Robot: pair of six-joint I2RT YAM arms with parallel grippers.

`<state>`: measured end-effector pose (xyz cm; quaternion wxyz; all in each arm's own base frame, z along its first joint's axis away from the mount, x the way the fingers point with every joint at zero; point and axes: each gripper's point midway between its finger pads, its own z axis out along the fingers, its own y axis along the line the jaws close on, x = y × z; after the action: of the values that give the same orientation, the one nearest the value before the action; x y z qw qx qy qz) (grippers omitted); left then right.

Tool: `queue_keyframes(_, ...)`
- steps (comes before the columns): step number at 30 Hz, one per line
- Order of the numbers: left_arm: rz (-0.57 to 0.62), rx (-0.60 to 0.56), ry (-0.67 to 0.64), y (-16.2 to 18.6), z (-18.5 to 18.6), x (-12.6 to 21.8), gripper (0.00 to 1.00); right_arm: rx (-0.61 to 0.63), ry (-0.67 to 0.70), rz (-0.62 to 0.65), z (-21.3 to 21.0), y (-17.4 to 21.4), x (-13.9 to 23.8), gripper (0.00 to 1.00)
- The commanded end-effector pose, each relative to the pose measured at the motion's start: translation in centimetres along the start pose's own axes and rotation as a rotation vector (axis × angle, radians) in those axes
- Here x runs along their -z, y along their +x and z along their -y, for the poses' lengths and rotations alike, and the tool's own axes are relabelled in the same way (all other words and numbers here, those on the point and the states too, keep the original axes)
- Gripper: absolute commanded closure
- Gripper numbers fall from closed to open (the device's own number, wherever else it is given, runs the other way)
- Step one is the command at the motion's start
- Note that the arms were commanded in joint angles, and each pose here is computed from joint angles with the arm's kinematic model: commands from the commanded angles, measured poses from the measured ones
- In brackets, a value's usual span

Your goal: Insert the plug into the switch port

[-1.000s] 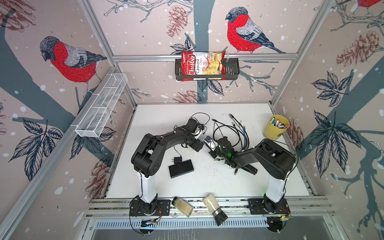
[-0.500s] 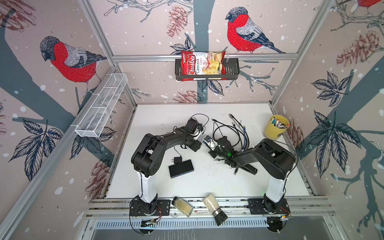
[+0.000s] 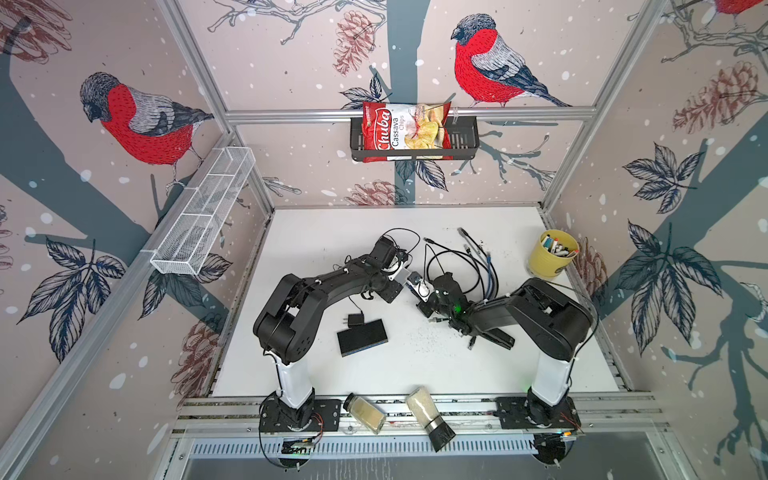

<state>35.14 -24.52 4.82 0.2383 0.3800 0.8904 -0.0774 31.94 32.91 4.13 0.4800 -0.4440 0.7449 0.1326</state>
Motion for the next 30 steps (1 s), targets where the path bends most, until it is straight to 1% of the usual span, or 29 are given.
queue_keyframes(1,0.083,-0.102,0.238,-1.4,5.3,1.2,0.42,-0.018,0.007,0.167,0.4,-4.6,0.6,1.0)
queue_keyframes(9,0.126,-0.103,0.266,-1.1,6.3,1.7,0.42,-0.047,-0.004,0.23,0.5,-6.5,1.5,1.0)
queue_keyframes(19,0.193,-0.14,0.388,-1.6,9.1,3.0,0.42,-0.044,-0.014,0.268,0.8,-8.7,1.0,1.0)
queue_keyframes(20,0.198,-0.137,0.383,-1.8,9.0,3.0,0.42,-0.043,-0.016,0.269,0.8,-8.8,1.0,1.0)
queue_keyframes(23,0.191,-0.094,0.32,-1.9,7.9,2.4,0.42,-0.05,-0.006,0.251,1.0,-8.8,0.8,1.0)
queue_keyframes(25,0.158,-0.032,0.25,-1.7,6.2,1.4,0.42,-0.055,0.018,0.227,1.5,-8.2,0.6,1.0)
queue_keyframes(30,0.084,0.142,0.148,-0.2,2.0,-0.8,0.45,-0.061,0.096,0.148,2.8,-6.5,0.3,0.94)
